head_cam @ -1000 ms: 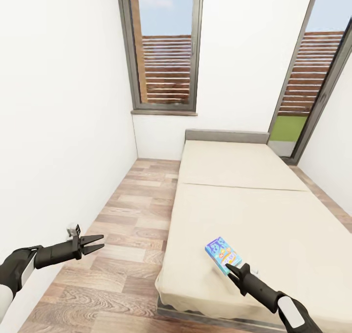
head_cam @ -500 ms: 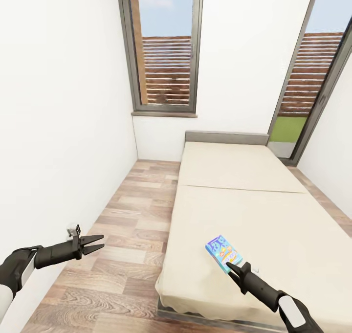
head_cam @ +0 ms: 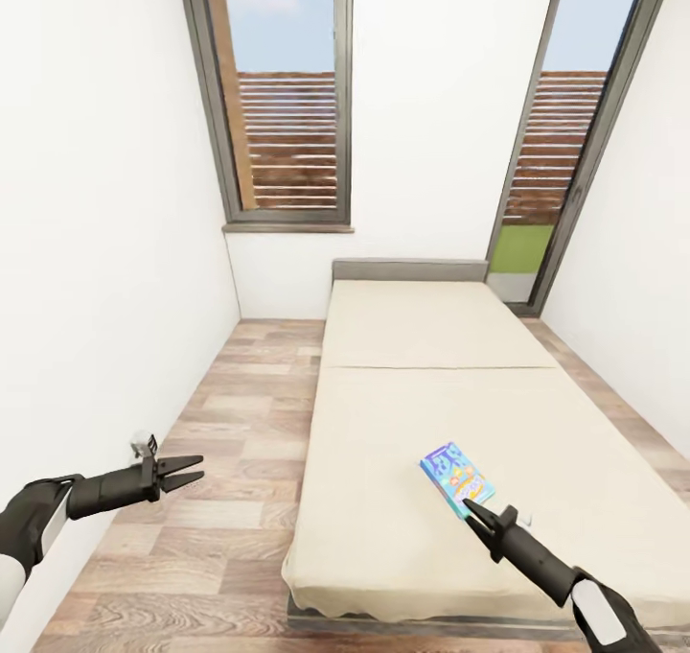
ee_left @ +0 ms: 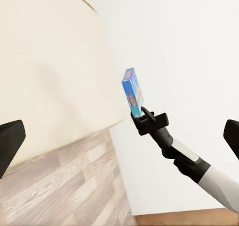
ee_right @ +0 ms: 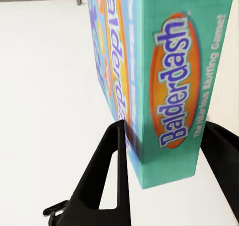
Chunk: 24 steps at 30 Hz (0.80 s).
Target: Put all the toys in the child's room - the three board games (two on the bed and one on the table), the two jigsaw puzzles on the table, and the tennis ball on the table - inside the toy box on the table in the child's room.
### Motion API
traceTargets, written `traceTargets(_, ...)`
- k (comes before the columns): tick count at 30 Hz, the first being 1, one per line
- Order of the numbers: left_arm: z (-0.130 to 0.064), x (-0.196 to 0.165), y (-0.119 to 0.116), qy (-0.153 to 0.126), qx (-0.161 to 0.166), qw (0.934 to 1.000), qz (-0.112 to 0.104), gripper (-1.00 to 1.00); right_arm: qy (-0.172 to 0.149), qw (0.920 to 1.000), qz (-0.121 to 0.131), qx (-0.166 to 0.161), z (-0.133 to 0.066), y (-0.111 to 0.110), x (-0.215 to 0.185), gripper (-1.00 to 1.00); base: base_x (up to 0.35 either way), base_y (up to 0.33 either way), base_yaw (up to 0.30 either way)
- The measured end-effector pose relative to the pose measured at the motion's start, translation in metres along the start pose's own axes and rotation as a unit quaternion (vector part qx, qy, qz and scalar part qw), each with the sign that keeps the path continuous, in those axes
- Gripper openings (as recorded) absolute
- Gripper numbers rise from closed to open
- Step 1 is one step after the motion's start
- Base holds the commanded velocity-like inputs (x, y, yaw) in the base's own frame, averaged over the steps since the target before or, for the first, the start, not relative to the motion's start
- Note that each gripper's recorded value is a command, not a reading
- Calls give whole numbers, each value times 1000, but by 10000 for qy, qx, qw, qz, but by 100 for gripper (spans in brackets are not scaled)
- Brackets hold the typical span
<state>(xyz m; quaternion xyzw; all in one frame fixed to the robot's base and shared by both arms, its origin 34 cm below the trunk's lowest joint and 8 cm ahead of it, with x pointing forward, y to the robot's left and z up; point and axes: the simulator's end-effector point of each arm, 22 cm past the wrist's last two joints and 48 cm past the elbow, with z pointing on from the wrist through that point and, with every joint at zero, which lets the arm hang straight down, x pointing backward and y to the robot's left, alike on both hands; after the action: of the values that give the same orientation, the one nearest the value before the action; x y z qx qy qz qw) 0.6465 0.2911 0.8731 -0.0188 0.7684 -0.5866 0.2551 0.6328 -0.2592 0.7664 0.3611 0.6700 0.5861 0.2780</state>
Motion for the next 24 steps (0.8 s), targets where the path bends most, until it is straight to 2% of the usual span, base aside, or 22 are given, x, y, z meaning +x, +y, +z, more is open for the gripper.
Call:
traceTargets(3,0,-13,-17,15,11,9996,297,100,-52,9998,-104,-167,-12,14,-13,-100,0,0,-282)
traceTargets(7,-1,-18,-35,64,2,9992,389,100,-108,9994,-224,-221,-24,27,-27,-100,0,0,-283)
traceTargets(10,3,-23,-58,130,29,9981,598,100,-164,9988,-340,-322,-36,40,-41,-100,0,0,-284)
traceTargets(15,-2,-9,-69,211,-15,9977,645,100,-168,9979,-417,-473,-45,56,-46,-100,0,0,-285)
traceTargets(24,-9,-13,-96,107,175,9975,681,100,-180,9975,-433,-528,-49,71,-47,-100,-16,0,-285)
